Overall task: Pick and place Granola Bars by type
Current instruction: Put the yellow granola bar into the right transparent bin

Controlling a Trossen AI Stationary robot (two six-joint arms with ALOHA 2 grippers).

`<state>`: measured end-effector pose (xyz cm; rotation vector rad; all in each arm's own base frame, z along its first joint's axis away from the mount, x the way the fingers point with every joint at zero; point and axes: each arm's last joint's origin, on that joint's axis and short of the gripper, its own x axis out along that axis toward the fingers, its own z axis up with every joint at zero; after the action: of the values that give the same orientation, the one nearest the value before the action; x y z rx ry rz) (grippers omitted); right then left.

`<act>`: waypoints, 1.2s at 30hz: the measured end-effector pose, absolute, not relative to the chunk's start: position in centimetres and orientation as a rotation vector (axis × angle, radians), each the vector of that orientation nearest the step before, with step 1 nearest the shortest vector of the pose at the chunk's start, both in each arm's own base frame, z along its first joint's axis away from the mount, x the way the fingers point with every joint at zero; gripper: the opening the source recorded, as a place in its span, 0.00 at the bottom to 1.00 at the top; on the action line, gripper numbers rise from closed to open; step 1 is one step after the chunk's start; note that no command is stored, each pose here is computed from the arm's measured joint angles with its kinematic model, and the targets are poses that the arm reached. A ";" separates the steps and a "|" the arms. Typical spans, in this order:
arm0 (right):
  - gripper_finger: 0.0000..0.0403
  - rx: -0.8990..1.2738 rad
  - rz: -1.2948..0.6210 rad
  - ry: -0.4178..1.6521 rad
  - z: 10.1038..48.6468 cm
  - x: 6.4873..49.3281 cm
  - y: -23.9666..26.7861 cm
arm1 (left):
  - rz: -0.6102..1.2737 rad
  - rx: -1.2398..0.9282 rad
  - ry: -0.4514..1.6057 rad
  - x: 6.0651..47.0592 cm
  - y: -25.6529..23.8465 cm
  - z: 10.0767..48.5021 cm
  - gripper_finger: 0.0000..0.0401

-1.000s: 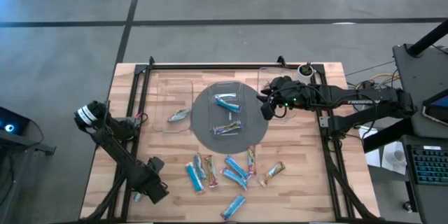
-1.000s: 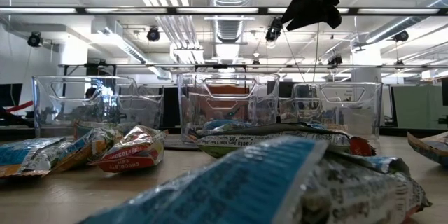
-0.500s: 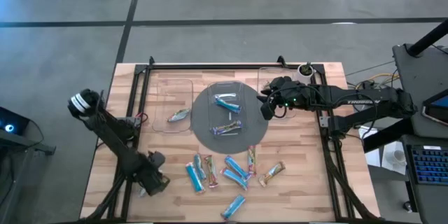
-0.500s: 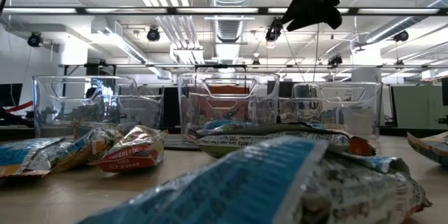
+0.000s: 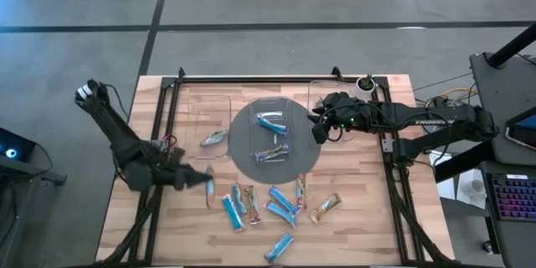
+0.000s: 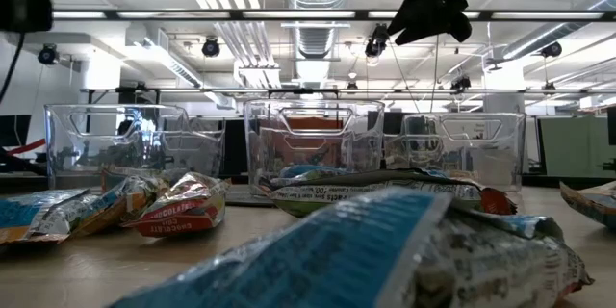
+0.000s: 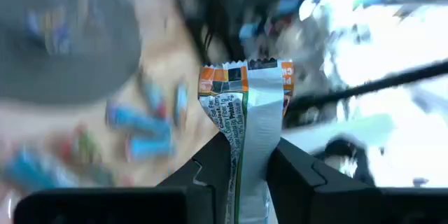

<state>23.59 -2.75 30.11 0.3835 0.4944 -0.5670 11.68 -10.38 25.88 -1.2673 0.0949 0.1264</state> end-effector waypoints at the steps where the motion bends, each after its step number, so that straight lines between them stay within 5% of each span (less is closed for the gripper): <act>1: 0.33 0.383 -0.567 0.494 30.1 23.6 -2.7 | 0.155 -1.255 0.043 11.3 -9.8 25.9 0.16; 9: 0.33 0.397 -0.572 0.490 30.1 23.6 -2.8 | 0.513 -1.152 -0.295 9.9 -5.8 25.1 0.16; 19: 0.33 0.408 -0.577 0.486 30.1 23.6 -2.8 | 0.832 -0.790 -0.327 12.0 -2.4 27.1 0.15; 32: 0.33 0.437 -0.576 0.457 30.8 23.7 -2.7 | 0.692 -0.558 0.087 21.8 0.4 28.5 0.15; 36: 0.33 0.530 -0.582 0.439 31.5 23.6 -2.6 | 0.568 -0.591 0.040 24.8 1.9 30.3 0.15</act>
<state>23.62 -2.63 31.48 0.5302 0.4389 -0.5819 24.79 1.95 30.34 -0.5908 0.0398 0.5680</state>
